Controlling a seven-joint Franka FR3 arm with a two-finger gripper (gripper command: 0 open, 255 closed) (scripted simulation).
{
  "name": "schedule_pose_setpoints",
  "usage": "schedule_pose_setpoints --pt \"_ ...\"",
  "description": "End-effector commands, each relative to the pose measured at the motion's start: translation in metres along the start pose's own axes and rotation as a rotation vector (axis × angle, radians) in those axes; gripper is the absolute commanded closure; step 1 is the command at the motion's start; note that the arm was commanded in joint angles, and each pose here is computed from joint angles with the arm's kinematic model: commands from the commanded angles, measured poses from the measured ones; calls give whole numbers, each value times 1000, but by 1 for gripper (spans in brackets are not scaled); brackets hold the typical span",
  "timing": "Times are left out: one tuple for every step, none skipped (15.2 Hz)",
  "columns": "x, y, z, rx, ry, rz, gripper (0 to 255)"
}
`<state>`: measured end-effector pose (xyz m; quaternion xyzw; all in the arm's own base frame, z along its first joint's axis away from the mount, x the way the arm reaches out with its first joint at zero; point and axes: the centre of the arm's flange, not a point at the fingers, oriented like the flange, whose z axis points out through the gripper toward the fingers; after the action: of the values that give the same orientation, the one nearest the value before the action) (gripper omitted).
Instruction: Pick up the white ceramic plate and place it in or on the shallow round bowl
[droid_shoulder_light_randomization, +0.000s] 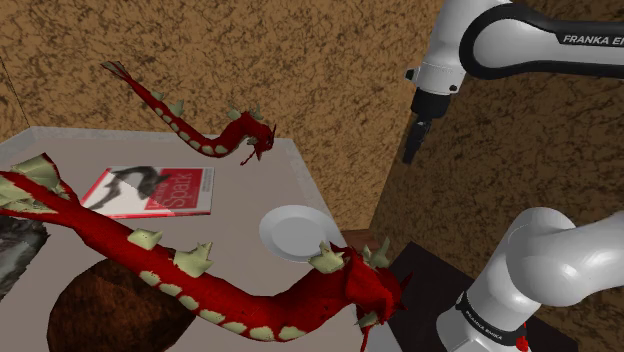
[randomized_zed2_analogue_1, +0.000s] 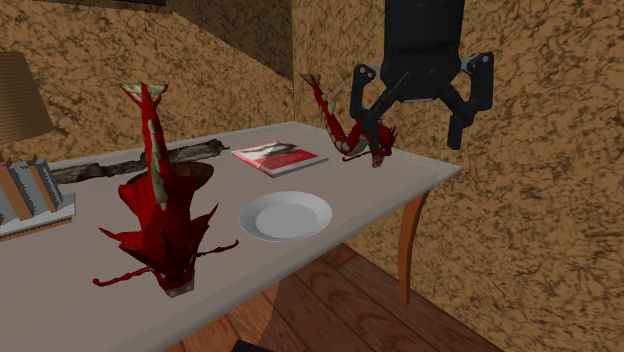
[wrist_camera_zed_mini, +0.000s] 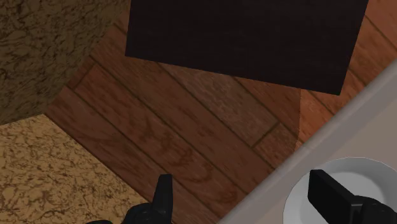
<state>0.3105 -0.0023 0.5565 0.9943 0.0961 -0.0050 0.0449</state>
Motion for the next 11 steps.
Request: schedule_pose_setpoints --pt "0 0 0 0 0 0 0" --pt "11 6 8 32 -1 -21 0" --pt "22 11 15 63 -3 -42 0" --pt "34 16 23 95 -4 -63 0" --pt "45 20 31 127 -5 -84 0" --pt "57 24 39 158 -7 -105 0" --pt "68 28 48 190 -8 -126 0" --pt "80 30 56 221 -9 -147 0" --pt "91 33 65 253 -11 -168 0" --pt "103 35 73 285 -12 -189 0" --pt "115 36 82 316 -13 -210 0"
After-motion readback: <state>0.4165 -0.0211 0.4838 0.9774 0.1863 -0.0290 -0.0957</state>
